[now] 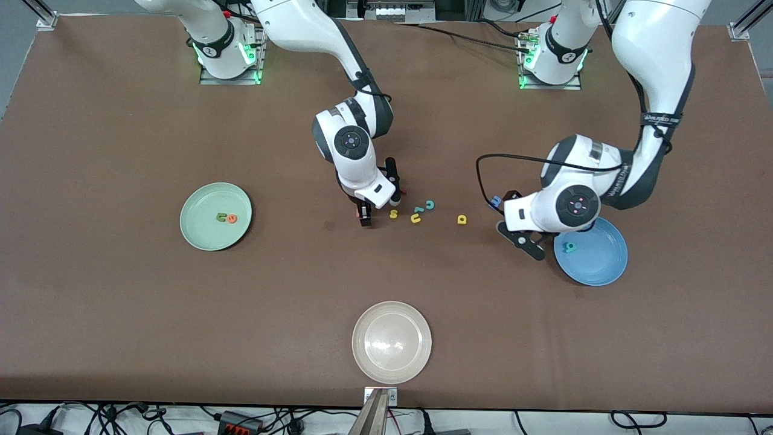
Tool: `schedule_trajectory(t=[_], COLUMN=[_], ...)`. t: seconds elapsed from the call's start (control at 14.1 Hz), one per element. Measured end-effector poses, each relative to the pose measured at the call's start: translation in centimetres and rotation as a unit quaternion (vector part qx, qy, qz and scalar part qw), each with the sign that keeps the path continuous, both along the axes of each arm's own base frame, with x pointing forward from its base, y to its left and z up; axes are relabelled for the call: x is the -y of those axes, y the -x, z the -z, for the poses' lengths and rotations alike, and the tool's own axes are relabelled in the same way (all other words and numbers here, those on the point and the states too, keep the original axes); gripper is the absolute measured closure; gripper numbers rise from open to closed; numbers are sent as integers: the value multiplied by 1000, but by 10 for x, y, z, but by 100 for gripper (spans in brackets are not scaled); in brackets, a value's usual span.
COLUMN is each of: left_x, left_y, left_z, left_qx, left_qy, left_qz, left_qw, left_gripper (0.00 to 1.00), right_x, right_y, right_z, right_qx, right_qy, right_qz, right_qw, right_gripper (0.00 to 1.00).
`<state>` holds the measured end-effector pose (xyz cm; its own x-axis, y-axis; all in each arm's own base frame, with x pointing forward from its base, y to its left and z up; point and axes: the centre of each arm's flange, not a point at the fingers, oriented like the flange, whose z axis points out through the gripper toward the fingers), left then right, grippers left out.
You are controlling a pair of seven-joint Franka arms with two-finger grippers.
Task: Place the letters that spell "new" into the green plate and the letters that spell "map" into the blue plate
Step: 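Grasp the pink w and blue m with the right and left grippers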
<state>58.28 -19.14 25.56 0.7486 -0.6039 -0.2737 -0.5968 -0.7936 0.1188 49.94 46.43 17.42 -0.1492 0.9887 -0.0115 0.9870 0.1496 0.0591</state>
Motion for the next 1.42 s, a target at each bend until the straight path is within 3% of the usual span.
schedule_trajectory(t=[0.64, 0.71, 0.99, 1.13, 1.42], left_x=[41, 44, 42, 42, 42], left_y=[66, 73, 80, 82, 85], left_z=[54, 60, 68, 69, 75], left_qx=[21, 23, 32, 32, 35], left_qy=[20, 22, 13, 12, 9], left_qz=[42, 46, 68, 67, 45], left_qw=[999, 998, 997, 997, 998], left_gripper=[0, 1, 20, 40, 44], right_x=[1, 1, 1, 4, 40], right_y=[0, 0, -2, -2, -23], right_z=[3, 3, -5, -4, -18], right_qx=[-1, -1, 0, -10, -40], right_qy=[3, 2, 0, 5, 41], right_qz=[0, -1, 1, 3, 51], right_qw=[1000, 1000, 1000, 1000, 997], right_gripper=[22, 27, 71, 72, 72])
